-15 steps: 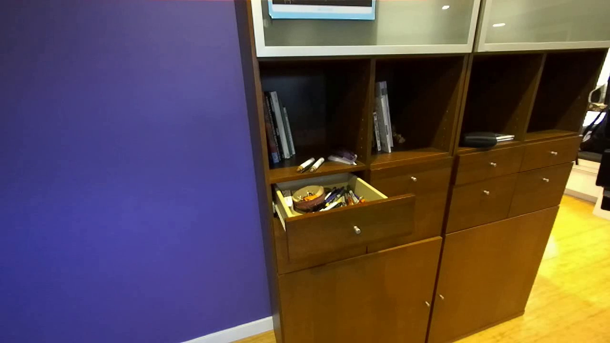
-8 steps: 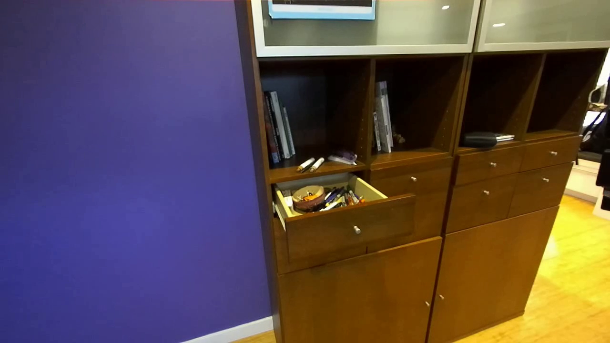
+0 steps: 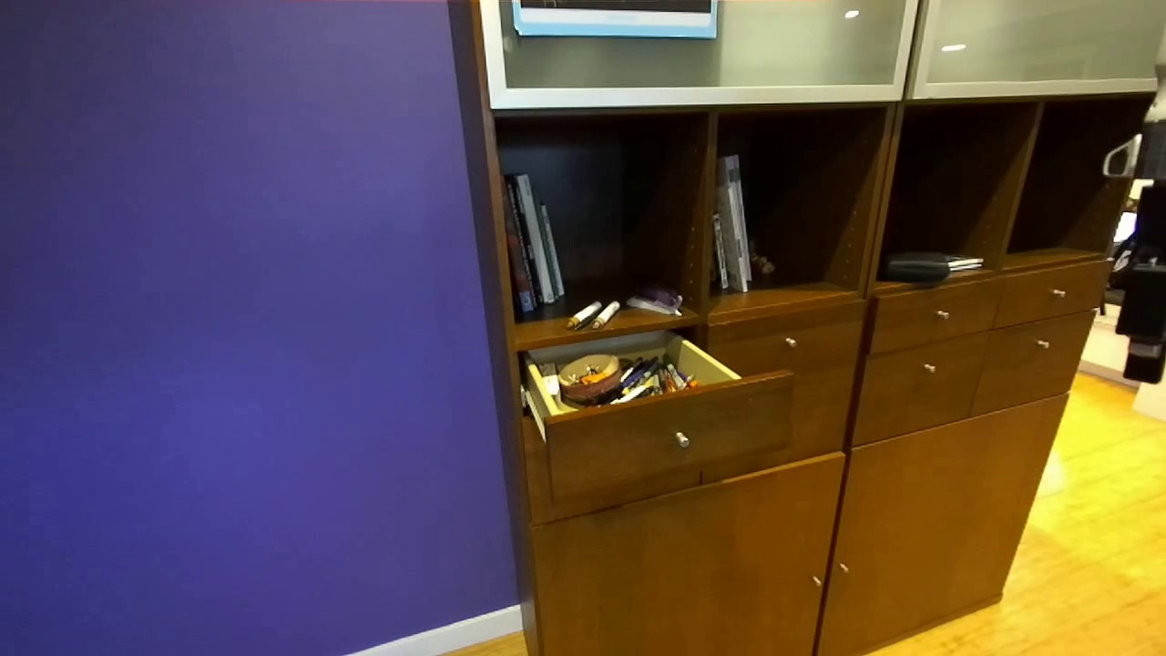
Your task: Remove the plastic bag from the shelf on the left and put it in the open drawer
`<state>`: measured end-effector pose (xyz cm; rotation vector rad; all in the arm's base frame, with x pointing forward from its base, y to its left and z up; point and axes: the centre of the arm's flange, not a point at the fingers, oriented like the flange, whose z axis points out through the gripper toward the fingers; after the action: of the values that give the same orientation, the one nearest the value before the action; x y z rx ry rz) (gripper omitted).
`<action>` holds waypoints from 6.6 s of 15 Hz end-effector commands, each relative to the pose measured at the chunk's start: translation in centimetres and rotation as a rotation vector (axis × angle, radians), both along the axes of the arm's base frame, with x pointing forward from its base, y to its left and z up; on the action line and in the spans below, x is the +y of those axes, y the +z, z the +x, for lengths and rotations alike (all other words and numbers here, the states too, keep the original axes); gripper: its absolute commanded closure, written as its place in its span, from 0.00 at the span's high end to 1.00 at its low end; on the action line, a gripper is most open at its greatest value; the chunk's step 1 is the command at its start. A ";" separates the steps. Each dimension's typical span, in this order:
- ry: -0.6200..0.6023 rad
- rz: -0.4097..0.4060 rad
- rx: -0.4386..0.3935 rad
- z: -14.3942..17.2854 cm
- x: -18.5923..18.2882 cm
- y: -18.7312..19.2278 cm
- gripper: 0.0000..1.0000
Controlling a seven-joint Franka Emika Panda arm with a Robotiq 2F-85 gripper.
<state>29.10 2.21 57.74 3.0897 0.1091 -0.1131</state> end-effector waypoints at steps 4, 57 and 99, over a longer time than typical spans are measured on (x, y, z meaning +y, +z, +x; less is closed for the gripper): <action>0.141 -0.051 -0.065 8.1 9.6 6.9 1.00; -0.028 -0.080 -0.762 40.1 24.9 -2.5 1.00; -0.058 -0.277 -0.776 46.3 24.2 -5.4 0.51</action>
<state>73.47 26.39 52.43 2.6623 -0.0678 0.9431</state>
